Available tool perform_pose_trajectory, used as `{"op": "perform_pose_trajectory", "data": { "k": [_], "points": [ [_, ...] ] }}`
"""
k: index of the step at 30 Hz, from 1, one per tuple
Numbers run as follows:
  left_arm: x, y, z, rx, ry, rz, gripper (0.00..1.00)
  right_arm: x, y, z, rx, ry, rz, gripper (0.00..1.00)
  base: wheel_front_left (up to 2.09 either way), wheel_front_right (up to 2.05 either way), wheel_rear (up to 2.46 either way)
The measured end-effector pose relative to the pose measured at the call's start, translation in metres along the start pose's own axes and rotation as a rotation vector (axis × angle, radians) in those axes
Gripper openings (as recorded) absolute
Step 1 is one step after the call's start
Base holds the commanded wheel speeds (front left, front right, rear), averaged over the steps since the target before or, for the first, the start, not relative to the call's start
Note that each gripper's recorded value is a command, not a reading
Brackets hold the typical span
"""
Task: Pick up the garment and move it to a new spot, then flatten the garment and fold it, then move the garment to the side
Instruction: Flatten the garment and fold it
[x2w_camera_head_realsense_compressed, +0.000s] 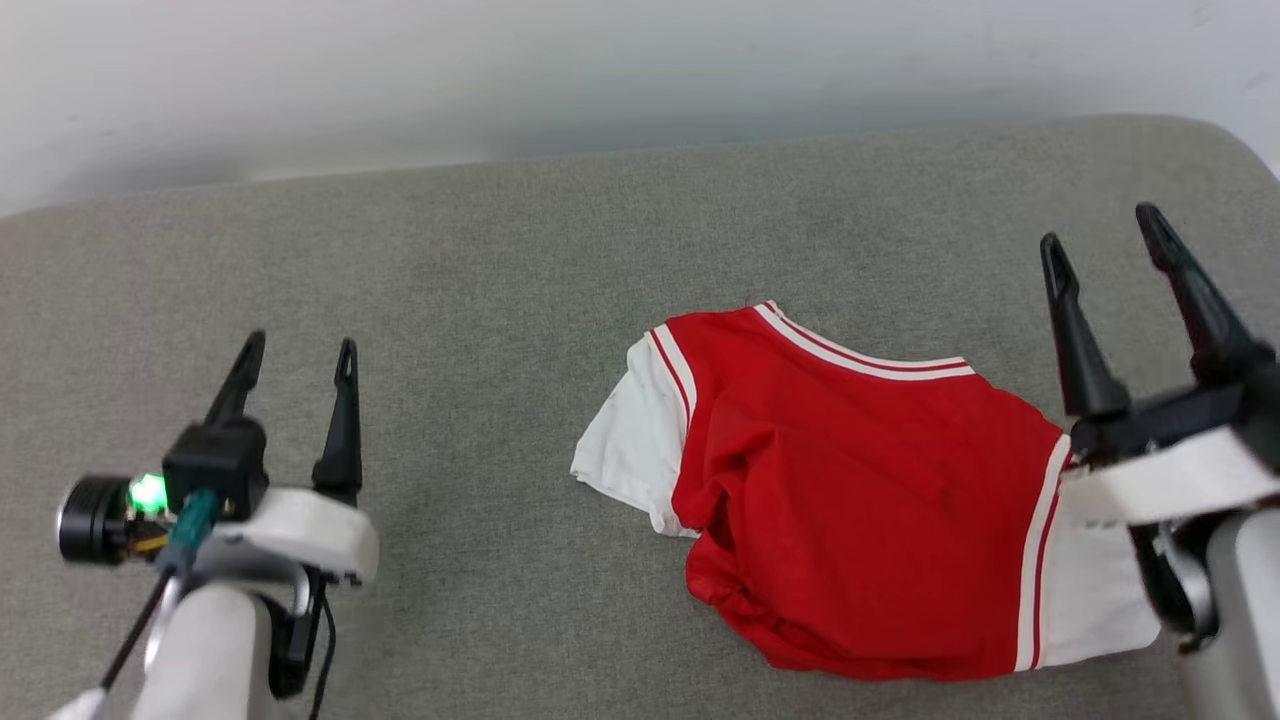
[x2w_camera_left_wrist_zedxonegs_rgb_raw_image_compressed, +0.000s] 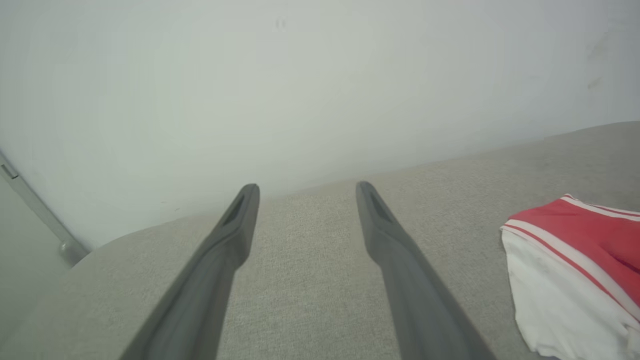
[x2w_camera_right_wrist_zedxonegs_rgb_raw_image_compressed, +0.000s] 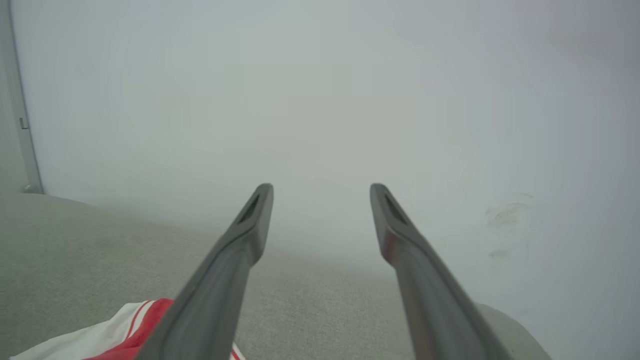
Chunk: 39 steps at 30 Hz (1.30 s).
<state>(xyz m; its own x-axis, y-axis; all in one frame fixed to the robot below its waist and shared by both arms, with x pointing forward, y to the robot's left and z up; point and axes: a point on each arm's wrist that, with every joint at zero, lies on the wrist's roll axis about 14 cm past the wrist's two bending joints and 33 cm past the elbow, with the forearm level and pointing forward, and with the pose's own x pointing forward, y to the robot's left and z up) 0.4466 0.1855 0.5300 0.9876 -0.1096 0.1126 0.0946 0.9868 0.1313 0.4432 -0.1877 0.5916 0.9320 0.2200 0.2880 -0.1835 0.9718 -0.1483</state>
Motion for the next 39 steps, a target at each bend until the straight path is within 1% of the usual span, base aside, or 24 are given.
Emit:
{"op": "perform_pose_trajectory", "data": {
  "k": [3,5,10,11,13,16,21,23,25,30,33,34,36,39],
  "points": [
    [0.016,-0.005,0.002,0.02,0.025,-0.05,1.0,-0.01,0.011,0.004,0.025,-0.025,-0.027,1.0,0.0,0.0,0.0],
    [0.028,-0.005,0.002,0.029,0.052,-0.077,1.0,-0.018,0.017,0.0,0.045,-0.015,-0.04,1.0,0.0,0.0,0.0],
    [0.056,-0.019,0.011,0.063,0.14,-0.178,1.0,-0.031,0.024,-0.004,0.053,0.004,-0.059,1.0,0.0,0.0,0.0],
    [0.061,-0.022,0.013,0.079,0.157,-0.199,1.0,-0.031,0.022,0.0,0.055,-0.01,-0.069,1.0,0.0,0.0,0.0],
    [0.072,-0.033,0.022,0.102,0.18,-0.26,1.0,-0.031,0.02,0.001,0.053,-0.015,-0.079,1.0,0.0,0.0,0.0],
    [0.078,-0.054,0.018,0.119,0.277,-0.367,1.0,-0.031,0.021,-0.002,0.053,-0.009,-0.084,1.0,0.0,0.0,0.0],
    [0.078,-0.081,0.008,0.141,0.467,-0.531,1.0,-0.03,0.021,-0.009,0.053,0.007,-0.088,1.0,0.0,0.0,0.0],
    [0.076,-0.09,0.003,0.167,0.54,-0.586,1.0,-0.028,0.02,-0.012,0.052,0.013,-0.089,1.0,0.0,0.0,0.0],
    [0.071,-0.1,-0.006,0.174,0.624,-0.644,1.0,-0.028,0.021,-0.016,0.048,0.023,-0.088,1.0,0.0,0.0,0.0],
    [0.054,-0.121,-0.03,0.241,0.812,-0.779,1.0,-0.022,0.02,-0.022,0.041,0.032,-0.086,1.0,0.0,0.0,0.0],
    [0.043,-0.133,-0.046,0.277,0.905,-0.85,1.0,-0.019,0.02,-0.028,0.04,0.042,-0.085,1.0,0.0,0.0,0.0],
    [0.04,-0.137,-0.05,0.28,0.926,-0.871,1.0,-0.019,0.02,-0.029,0.038,0.046,-0.083,1.0,0.0,0.0,0.0],
    [0.035,-0.144,-0.06,0.319,0.96,-0.909,1.0,-0.016,0.021,-0.033,0.038,0.051,-0.081,1.0,0.0,0.0,0.0],
    [0.026,-0.151,-0.078,0.339,1.024,-0.959,1.0,-0.014,0.02,-0.036,0.036,0.056,-0.081,1.0,0.0,0.0,0.0]
  ]
}}
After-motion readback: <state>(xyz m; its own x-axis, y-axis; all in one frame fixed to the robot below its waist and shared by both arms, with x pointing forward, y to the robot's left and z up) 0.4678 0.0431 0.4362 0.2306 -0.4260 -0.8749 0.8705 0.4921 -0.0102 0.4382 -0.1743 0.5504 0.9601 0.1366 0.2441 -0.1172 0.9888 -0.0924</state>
